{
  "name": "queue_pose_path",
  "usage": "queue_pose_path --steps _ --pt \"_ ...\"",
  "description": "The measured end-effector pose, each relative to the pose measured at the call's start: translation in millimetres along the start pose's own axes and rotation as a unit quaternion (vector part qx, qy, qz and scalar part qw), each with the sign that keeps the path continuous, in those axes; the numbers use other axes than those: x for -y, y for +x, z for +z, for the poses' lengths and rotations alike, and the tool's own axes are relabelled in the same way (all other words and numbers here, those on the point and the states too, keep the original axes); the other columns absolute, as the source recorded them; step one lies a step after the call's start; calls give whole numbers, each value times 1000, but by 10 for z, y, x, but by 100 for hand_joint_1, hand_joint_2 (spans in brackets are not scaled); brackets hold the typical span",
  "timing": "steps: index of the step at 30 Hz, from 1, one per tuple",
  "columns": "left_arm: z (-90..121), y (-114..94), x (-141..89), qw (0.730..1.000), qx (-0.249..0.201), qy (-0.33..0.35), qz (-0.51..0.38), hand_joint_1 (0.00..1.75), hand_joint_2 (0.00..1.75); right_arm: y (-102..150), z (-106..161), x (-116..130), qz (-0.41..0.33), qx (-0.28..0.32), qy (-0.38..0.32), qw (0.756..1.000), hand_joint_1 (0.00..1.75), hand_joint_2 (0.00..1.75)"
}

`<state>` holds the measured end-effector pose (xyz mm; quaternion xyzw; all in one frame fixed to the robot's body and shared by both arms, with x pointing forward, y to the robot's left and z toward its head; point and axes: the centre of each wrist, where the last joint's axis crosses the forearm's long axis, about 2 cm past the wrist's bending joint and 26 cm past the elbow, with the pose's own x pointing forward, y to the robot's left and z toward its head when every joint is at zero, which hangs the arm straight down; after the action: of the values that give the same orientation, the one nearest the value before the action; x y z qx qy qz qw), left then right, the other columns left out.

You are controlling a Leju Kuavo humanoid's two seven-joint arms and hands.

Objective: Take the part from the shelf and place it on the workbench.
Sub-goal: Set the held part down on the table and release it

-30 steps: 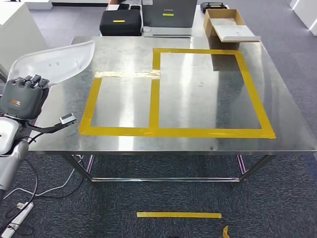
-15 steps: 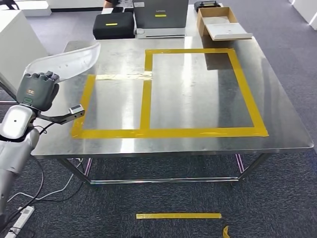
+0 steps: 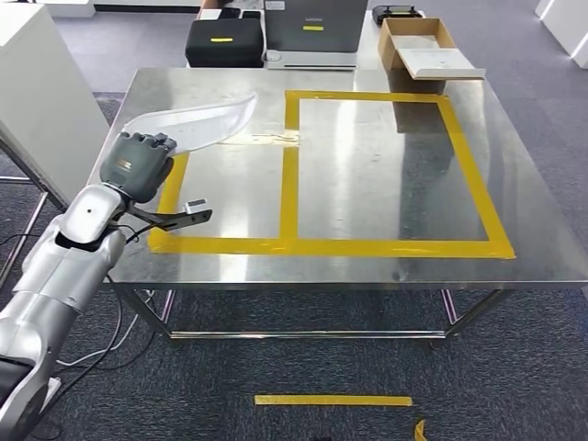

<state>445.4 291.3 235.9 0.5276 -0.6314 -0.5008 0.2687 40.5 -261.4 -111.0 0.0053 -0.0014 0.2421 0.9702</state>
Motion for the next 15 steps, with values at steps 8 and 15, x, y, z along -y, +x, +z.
queue_pose_path --steps 8,15 --pt "-236 276 -198 999 42 -2 22 175 175 -5 -1 3 5 0 -1 1000 0 0" --pt "-300 363 -263 998 57 1 3 44 175 3 0 3 8 -1 -1 1000 0 0"
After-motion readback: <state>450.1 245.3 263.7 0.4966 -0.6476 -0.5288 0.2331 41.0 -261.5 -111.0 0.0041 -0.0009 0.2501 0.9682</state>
